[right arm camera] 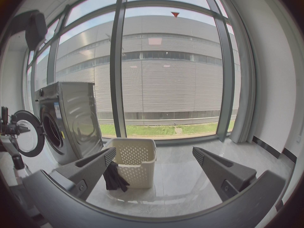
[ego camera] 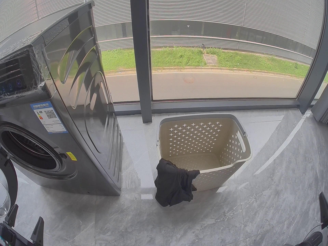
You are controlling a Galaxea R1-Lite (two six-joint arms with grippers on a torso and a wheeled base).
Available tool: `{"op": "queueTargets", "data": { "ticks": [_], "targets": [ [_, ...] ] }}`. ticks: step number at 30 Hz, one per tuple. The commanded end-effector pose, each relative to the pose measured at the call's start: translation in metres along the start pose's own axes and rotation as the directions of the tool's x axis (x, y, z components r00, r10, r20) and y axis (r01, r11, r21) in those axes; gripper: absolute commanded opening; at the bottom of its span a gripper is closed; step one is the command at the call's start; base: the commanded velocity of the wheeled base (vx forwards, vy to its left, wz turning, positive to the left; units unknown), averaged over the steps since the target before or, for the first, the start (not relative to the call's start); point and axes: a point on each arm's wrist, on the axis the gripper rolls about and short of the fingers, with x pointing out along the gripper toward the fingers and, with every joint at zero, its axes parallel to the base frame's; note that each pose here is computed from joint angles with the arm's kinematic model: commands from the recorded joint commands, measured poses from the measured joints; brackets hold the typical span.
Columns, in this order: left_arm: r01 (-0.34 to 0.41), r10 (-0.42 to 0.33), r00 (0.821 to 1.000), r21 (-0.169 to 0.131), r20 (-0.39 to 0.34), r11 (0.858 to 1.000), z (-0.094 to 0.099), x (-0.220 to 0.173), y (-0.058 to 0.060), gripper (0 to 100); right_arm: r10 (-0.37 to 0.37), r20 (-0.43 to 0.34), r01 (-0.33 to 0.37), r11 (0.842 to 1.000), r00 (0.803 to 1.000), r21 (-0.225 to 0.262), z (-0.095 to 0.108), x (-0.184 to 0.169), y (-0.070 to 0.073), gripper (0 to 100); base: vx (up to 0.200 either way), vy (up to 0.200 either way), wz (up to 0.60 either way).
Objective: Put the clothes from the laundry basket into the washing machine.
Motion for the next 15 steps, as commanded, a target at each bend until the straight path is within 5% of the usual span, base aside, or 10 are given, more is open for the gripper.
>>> {"op": "queueTargets", "data": {
  "ticks": [1, 3, 6, 9, 10, 12, 15],
  "targets": [
    [-0.002, 0.002, 1.000, 0.001, 0.000, 1.000, -0.005, 0.000, 0.000, 100, 0.176, -0.091, -0.175, 0.984, 0.980, 0.024, 0.087, 0.049, 0.001, 100, 0.000, 0.000, 0.00],
    [-0.002, 0.002, 1.000, 0.006, 0.000, 1.000, -0.005, 0.000, 0.000, 100, 0.225, -0.194, -0.220, 0.974, 0.955, 0.048, 0.080, 0.072, 0.004, 100, 0.000, 0.000, 0.00],
    [-0.001, 0.001, 1.000, 0.009, 0.000, 1.000, -0.005, 0.000, 0.000, 100, 0.301, -0.352, -0.287, 0.953, 0.886, 0.094, 0.063, 0.101, 0.009, 100, 0.000, 0.000, 0.00],
    [-0.001, 0.001, 1.000, 0.014, 0.000, 1.000, -0.005, 0.000, 0.000, 100, 0.425, -0.440, -0.408, 0.902, 0.791, 0.139, 0.049, 0.113, 0.020, 100, 0.000, 0.000, 0.00],
    [-0.001, 0.001, 1.000, 0.015, 0.000, 1.000, -0.005, 0.000, 0.000, 100, 0.436, -0.446, -0.419, 0.897, 0.782, 0.143, 0.048, 0.113, 0.021, 100, 0.000, 0.000, 0.00],
    [-0.002, 0.002, 1.000, 0.015, -0.002, 1.000, -0.005, 0.000, 0.000, 100, 0.516, -0.511, -0.489, 0.849, 0.687, 0.200, 0.036, 0.119, 0.033, 100, 0.000, 0.000, 0.00],
    [-0.002, 0.002, 1.000, 0.012, 0.000, 1.000, -0.005, 0.000, 0.000, 100, 0.566, -0.573, -0.510, 0.815, 0.593, 0.277, 0.025, 0.133, 0.049, 100, 0.000, 0.000, 0.00]
  ]
}}
